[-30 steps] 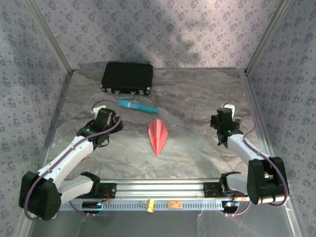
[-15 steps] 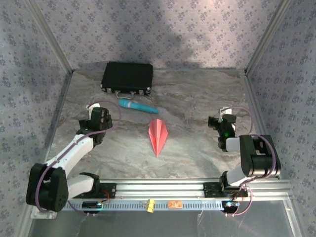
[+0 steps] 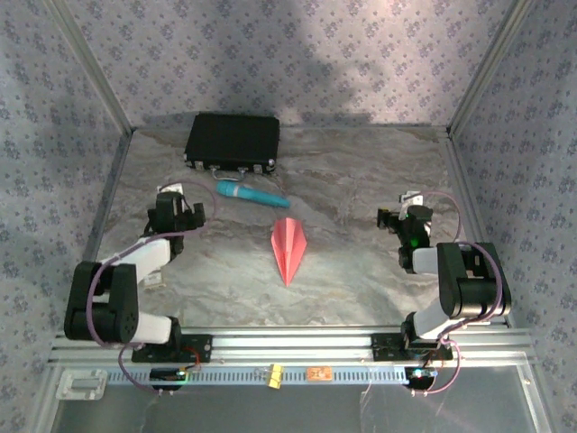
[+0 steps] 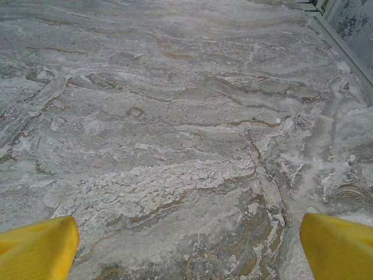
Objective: Fold a paper plane with a square sheet of paper (pick it up from the middle)
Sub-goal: Reset both arms
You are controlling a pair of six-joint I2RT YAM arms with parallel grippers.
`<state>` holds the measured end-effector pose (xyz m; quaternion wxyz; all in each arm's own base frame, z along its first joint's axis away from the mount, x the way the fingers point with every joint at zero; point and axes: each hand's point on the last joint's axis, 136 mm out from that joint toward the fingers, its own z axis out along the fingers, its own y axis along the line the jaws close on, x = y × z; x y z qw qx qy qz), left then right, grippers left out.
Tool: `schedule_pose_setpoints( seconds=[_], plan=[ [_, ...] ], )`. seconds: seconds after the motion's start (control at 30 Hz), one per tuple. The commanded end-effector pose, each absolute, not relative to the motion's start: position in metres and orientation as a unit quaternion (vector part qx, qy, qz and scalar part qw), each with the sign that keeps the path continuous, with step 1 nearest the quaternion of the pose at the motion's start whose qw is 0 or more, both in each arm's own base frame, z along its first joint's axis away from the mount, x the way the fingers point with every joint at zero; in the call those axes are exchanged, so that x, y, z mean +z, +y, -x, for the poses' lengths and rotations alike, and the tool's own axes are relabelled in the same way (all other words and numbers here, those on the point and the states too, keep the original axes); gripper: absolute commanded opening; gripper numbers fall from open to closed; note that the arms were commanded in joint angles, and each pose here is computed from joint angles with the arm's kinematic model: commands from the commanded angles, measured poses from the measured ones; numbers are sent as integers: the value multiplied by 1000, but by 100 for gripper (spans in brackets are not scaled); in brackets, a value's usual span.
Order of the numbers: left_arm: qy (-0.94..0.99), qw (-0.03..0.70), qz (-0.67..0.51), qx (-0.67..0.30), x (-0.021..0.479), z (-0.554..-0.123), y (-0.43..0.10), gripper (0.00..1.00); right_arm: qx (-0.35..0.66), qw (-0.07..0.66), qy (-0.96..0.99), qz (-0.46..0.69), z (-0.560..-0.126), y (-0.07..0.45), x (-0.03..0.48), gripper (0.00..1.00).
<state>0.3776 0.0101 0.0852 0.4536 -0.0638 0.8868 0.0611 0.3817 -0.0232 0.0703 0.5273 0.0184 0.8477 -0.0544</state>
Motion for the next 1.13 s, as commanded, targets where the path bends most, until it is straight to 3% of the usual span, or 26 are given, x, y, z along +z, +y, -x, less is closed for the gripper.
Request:
schedule_pose_setpoints(
  seconds=[0.0,0.3,0.5,0.57,1.1],
  plan=[
    [867,497,12,1,99,-395,-9,96,-49,541,839,-24,-389,-24,81,99],
    [854,520,-24,-4,104,-392,-16,91,-49,542,839,-24,-389,-24,81,99],
    [817,576,11,18,92,-398,7,100,-49,542,839,-25,-389,-24,82,99],
    [834,551,35,11,90,-399,16,100,-49,542,839,-24,-389,-24,82,99],
    [831,555,35,25,89,-398,16,100,-49,541,839,-24,-389,-24,81,99]
  ],
)
